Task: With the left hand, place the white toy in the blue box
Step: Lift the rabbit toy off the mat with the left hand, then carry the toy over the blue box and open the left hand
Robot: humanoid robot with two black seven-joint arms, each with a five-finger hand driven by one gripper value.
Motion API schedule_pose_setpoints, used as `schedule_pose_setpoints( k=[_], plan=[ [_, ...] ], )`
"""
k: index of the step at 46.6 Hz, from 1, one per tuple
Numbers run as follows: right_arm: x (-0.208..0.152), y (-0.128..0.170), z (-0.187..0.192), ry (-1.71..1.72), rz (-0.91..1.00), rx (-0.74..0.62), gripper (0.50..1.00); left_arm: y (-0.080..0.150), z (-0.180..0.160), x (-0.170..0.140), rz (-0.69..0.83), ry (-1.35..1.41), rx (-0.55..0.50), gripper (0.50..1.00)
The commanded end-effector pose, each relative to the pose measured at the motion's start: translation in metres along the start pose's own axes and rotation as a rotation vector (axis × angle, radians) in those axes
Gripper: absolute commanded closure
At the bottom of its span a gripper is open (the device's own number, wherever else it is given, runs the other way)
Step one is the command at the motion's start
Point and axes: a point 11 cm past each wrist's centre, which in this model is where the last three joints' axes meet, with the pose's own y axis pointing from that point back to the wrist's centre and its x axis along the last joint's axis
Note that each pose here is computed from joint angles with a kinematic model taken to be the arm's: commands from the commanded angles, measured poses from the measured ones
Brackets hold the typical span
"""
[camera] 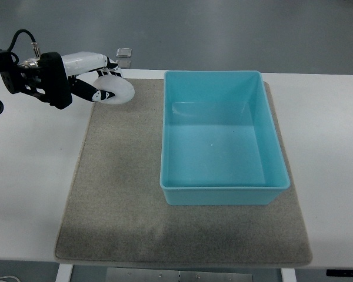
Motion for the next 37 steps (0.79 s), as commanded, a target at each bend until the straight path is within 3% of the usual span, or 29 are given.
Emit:
schedule_pose_setpoints(
  k=[1, 8, 22, 37],
  plan=[
    [0.000, 0.000, 0.000, 0.000, 0.001, 0.000, 0.564, -0.003, 0.013, 0.025, 0.041, -0.039, -0.043, 1.000],
    [0.000, 0.000, 0.000, 0.000, 0.001, 0.000, 0.564, -0.008, 0.043, 0.040, 0.058, -0.075, -0.151, 1.000],
    [0.000, 0.000, 0.000, 0.000, 0.001, 0.000, 0.564, -0.045, 0.101, 0.006, -0.002, -0.046, -0.332, 1.000],
    [0.000, 0.000, 0.000, 0.000, 0.001, 0.000, 0.564, -0.075, 0.120, -0.038, -0.087, -0.115, -0.365, 1.000]
  ],
)
